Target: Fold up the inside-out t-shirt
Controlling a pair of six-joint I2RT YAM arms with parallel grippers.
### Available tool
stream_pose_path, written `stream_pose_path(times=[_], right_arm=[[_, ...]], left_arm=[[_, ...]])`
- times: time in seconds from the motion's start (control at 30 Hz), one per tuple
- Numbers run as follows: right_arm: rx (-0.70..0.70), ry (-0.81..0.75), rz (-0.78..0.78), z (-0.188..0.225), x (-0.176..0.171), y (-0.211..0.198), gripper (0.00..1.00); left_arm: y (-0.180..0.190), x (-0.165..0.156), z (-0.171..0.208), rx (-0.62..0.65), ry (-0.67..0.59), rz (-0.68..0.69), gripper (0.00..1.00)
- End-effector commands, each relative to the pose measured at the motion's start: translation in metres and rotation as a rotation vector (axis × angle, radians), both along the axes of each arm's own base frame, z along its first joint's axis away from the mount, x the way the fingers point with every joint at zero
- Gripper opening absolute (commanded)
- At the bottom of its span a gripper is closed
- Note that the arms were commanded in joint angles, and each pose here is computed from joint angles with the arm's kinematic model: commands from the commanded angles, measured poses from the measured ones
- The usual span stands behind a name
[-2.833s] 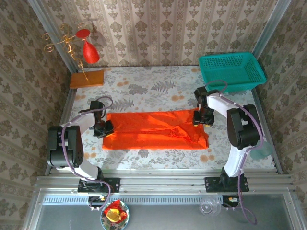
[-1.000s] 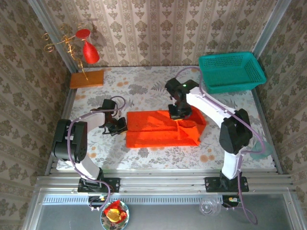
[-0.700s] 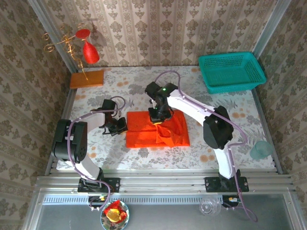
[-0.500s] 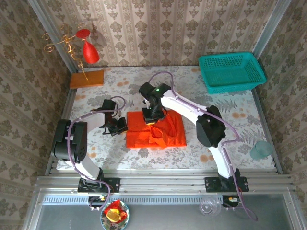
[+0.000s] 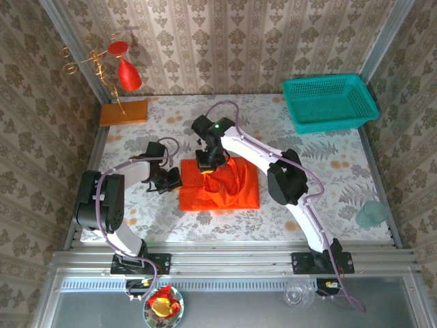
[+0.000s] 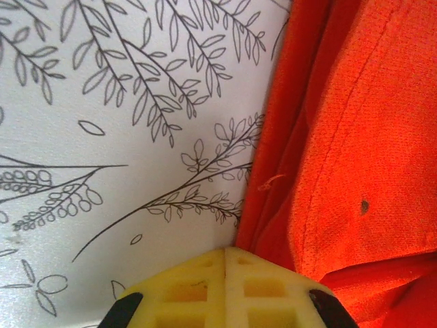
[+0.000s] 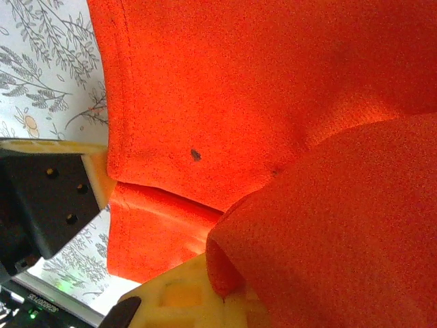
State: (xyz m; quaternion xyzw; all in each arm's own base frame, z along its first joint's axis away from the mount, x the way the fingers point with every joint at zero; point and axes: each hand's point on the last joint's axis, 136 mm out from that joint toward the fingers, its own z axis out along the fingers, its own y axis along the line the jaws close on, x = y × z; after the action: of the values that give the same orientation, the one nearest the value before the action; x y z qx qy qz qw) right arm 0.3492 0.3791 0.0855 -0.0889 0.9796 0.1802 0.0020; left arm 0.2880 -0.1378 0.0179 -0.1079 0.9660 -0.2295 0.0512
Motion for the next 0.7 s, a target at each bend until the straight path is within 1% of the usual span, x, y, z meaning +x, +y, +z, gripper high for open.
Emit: stream_pose_path(times=[0.0,0.03,0.07,0.1,0.2,0.3,0.37,0.43,0.57,0.67], right_arm=[[0.01,-0.015,-0.014,0.01,0.005,0.004,0.17],[0.017,-0.022,-0.013,0.016,0.005,0.004,0.27],[0.028,-0.039,-0.013,0.024,0.006,0.005,0.33],[0.042,-0.06,-0.014,0.035,0.007,0.005,0.37],[0.077,-0.127,-0.02,0.068,0.008,0.002,0.43],[0.1,-0.178,-0.015,0.094,0.004,-0.005,0.45],[0.09,-0.203,-0.02,0.104,0.001,-0.015,0.45],[0.066,-0.223,-0.035,0.108,-0.003,-0.029,0.45],[0.045,-0.246,-0.076,0.112,-0.01,-0.056,0.45],[0.045,-0.239,-0.113,0.107,-0.018,-0.076,0.45]], left_arm=[[-0.016,-0.011,0.002,-0.024,-0.007,-0.076,0.01],[-0.013,-0.011,0.008,-0.013,-0.02,-0.072,0.03],[-0.011,-0.011,0.013,-0.003,-0.034,-0.07,0.05],[-0.009,-0.01,0.021,0.008,-0.054,-0.068,0.07],[-0.003,-0.009,0.046,0.036,-0.109,-0.069,0.12],[-0.004,-0.008,0.072,0.036,-0.169,-0.082,0.15],[-0.01,-0.009,0.087,0.022,-0.201,-0.103,0.18],[-0.021,-0.012,0.099,0.012,-0.22,-0.136,0.24],[-0.049,-0.022,0.11,-0.009,-0.229,-0.233,0.3],[-0.067,-0.034,0.102,-0.007,-0.187,-0.313,0.34]])
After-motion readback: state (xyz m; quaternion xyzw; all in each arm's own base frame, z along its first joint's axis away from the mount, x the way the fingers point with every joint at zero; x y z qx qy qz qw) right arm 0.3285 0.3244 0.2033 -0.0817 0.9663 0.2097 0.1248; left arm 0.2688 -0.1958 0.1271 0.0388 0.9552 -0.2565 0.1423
